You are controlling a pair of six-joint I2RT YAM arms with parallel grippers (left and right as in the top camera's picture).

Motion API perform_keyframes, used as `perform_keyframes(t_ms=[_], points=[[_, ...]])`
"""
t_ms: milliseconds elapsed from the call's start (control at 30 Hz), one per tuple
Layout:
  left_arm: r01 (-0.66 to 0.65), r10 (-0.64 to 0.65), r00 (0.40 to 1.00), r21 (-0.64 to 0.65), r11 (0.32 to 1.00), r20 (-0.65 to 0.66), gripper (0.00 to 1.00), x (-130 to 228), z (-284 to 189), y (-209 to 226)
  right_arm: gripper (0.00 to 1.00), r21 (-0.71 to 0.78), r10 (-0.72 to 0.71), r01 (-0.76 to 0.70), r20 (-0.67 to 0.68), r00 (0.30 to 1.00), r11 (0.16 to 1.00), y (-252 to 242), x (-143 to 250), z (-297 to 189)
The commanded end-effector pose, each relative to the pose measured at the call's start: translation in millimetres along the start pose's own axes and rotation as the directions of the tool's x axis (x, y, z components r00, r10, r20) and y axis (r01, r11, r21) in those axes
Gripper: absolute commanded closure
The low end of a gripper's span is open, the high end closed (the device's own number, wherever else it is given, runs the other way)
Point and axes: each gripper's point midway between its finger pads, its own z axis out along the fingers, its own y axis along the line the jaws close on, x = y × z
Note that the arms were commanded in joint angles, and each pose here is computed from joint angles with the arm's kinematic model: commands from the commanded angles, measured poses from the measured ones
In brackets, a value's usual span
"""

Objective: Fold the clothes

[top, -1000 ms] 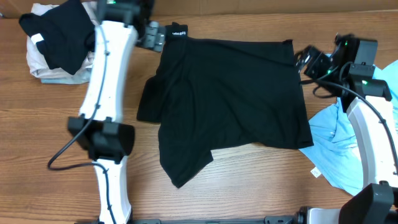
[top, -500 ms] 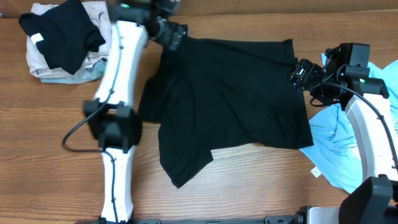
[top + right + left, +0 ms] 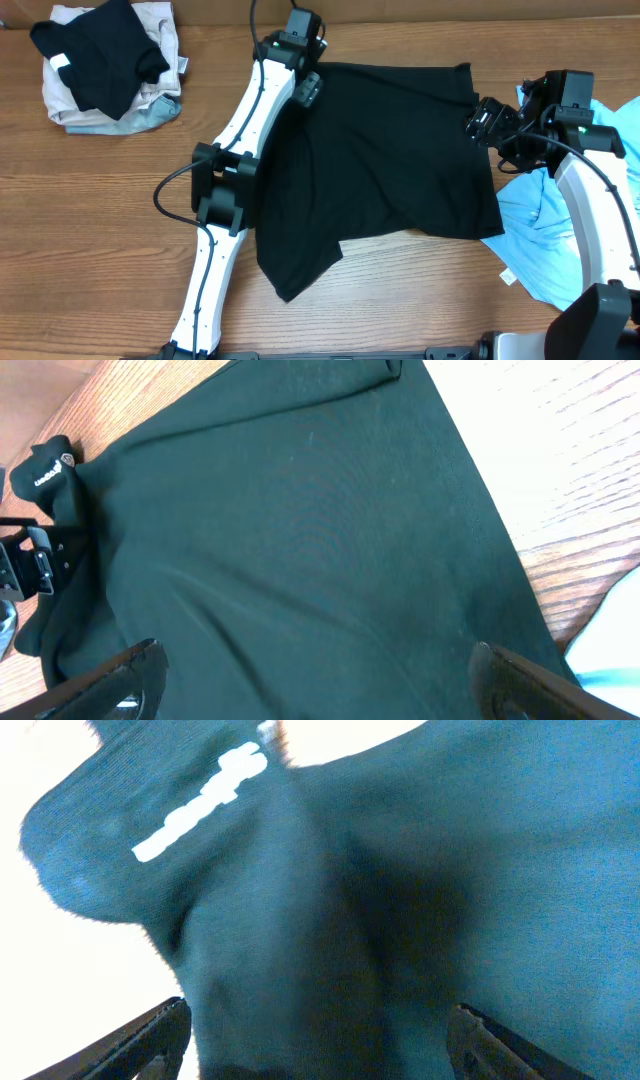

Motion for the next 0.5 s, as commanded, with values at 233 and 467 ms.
perform_keyframes(t_ms=[233, 467], points=[[0.048, -0.052, 0.996, -0.062, 0.997, -0.069, 0.75, 21.0, 23.1, 11.8, 0.00, -0.012, -0.015, 0.016, 0.016, 1.000, 1.000, 3.8, -4.1, 0.9], [0.165, -0.184, 0.981, -0.229, 0.959, -0.064, 0.92, 24.8, 10.5, 51.2, 0.00, -0.011, -0.016, 0.017, 0.020, 1.000, 1.000, 3.7, -5.0, 0.8]])
